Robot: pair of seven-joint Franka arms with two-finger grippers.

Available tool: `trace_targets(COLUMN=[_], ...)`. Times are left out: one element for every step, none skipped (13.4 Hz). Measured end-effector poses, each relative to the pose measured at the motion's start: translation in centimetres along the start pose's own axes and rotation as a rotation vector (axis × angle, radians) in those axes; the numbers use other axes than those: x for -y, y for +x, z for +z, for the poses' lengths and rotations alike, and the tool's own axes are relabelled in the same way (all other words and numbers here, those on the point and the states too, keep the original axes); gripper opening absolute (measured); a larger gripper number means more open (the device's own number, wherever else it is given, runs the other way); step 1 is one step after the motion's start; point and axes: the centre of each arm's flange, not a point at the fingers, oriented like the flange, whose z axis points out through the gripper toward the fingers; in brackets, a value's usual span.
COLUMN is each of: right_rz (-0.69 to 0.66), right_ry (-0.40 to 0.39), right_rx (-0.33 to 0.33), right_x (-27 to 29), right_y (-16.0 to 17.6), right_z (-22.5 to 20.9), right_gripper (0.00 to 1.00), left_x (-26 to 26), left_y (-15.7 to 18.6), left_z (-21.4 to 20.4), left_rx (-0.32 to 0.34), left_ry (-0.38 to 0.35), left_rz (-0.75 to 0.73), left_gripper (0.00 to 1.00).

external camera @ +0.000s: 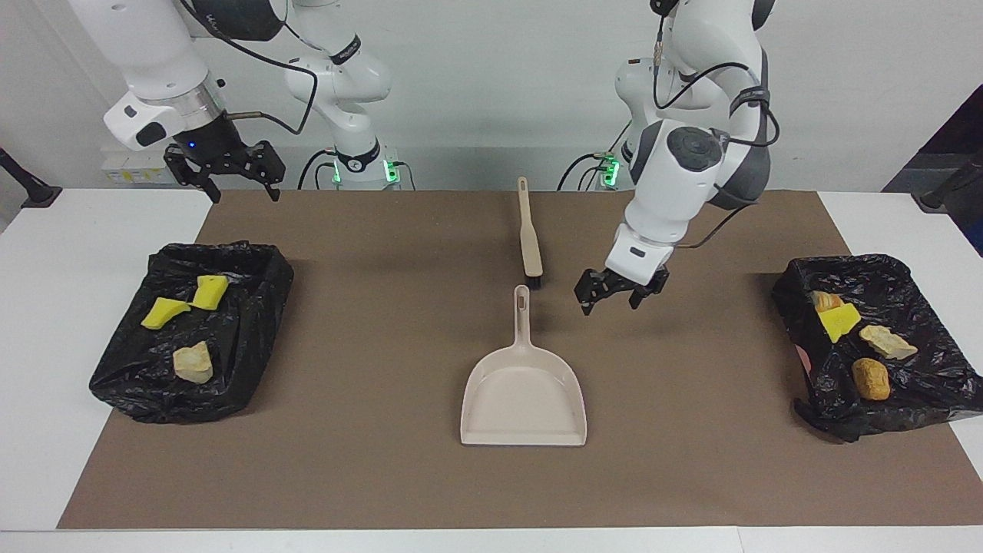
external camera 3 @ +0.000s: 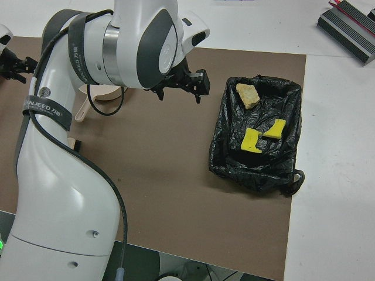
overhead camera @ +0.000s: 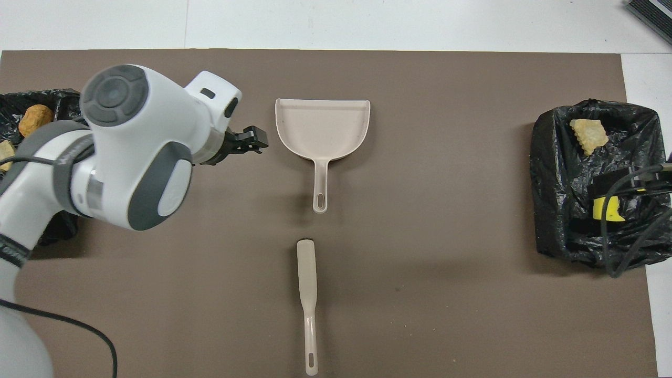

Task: Sweep and dump trash in bin

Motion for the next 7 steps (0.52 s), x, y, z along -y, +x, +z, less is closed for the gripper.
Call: trace_targets(right_rz=[0.000,0.000,0.000,0.000,0.000,0.000,0.000], right_ry=[0.000,0.000,0.000,0.000,0.000,0.000,0.000], right_rx=[0.000,0.000,0.000,0.000,0.000,0.000,0.000], right_x=[0.0,0.0,0.0,0.0,0.0,0.0,0.0], right_y=[0.0,0.0,0.0,0.0,0.0,0.0,0.0], right_z=[0.0,0.0,0.0,0.0,0.0,0.0,0.0], right_gripper=[1.00,1.00,1.00,1.00,1.00,1.00,1.00], left_x=[2.1,4.1,5.9,7.7,9.0,10.3,11.4], left_y=[0.3,0.3,0.3,0.0,-0.3,-0.6,-0.8], left_z=[-1.7,-3.5,-5.2,-6.8,-8.0,-9.0,-9.9], left_rx=[0.011,0.021,0.029,0.044,0.059,0.074,0.082], left_ry=[0.016,0.030,0.041,0.053,0.063,0.070,0.074], left_rz=[-0.007,-0.003,0.018,0.058,0.089,0.118,0.144], left_gripper=[1.00,1.00,1.00,1.00,1.00,1.00,1.00])
